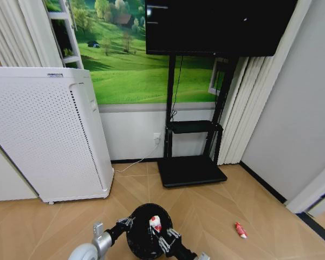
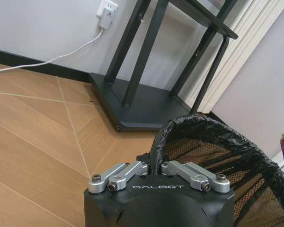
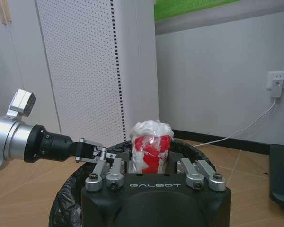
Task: Pick up the trash bin and place the garbage on the floor into it.
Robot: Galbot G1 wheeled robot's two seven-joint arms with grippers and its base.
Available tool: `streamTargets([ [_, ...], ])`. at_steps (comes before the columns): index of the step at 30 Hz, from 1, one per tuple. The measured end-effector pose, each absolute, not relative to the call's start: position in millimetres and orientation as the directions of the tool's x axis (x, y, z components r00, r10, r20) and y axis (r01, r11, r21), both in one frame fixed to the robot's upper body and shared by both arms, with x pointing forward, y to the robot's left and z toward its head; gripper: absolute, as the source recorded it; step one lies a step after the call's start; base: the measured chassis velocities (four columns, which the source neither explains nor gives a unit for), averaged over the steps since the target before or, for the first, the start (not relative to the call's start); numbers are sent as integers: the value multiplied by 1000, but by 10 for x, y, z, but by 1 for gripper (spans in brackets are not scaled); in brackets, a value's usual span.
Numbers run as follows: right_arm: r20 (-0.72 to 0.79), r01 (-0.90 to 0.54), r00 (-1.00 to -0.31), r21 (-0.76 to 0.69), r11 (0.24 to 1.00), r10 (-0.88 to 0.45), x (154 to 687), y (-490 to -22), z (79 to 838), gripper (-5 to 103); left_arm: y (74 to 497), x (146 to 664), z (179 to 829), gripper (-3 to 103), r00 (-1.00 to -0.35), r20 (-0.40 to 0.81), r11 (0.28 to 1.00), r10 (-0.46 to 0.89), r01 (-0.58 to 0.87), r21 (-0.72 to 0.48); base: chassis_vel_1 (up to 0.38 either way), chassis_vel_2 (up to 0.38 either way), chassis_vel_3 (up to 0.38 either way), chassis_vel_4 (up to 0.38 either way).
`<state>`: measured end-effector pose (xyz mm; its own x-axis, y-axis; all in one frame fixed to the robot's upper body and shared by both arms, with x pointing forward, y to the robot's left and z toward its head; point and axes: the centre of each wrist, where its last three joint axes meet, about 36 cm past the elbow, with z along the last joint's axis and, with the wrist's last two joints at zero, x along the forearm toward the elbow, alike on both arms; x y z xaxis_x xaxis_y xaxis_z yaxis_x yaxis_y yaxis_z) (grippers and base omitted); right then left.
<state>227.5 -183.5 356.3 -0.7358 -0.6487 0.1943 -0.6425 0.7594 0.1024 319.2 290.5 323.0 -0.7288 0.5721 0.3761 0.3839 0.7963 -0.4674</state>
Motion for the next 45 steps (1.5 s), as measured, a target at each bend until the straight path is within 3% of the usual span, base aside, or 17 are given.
streamTargets([
  [2, 194, -638, -740, 102, 763, -644, 2283, -1836, 3545, 47, 2893, 3192, 3218, 7, -732, 375, 797, 569, 380, -469, 0, 0, 0, 0],
  [4, 194, -616, -758, 101, 781, -623, 2284, -1833, 3475, 63, 2837, 3198, 3198, 7, -738, 374, 799, 562, 367, -476, 0, 0, 0, 0],
  [6, 194, -610, -762, 103, 785, -618, 2272, -1831, 3468, 63, 2821, 3203, 3197, 7, -740, 371, 799, 561, 365, -478, 0, 0, 0, 0],
  [11, 179, -580, -786, 113, 806, -591, 2243, -1818, 3474, 85, 2835, 3226, 3208, 7, -763, 367, 812, 532, 337, -477, 0, 0, 0, 0],
  [16, 179, -512, -829, 138, 848, -530, 2241, -1804, 3552, 98, 2898, 3223, 3207, 7, -808, 364, 840, 463, 269, -471, 0, 0, 0, 0],
  [29, 255, -412, -868, 108, 905, -426, 2097, -2034, 3561, 100, 3173, 3158, 3369, 7, -907, 300, 872, 295, 127, -473, 0, 0, 0, 0],
  [45, 285, -359, -889, 54, 932, -359, 2148, -2135, 3269, 100, 3531, 2950, 3567, 7, -949, 262, 891, 174, 38, -453, -157, -165, 161, 166],
])
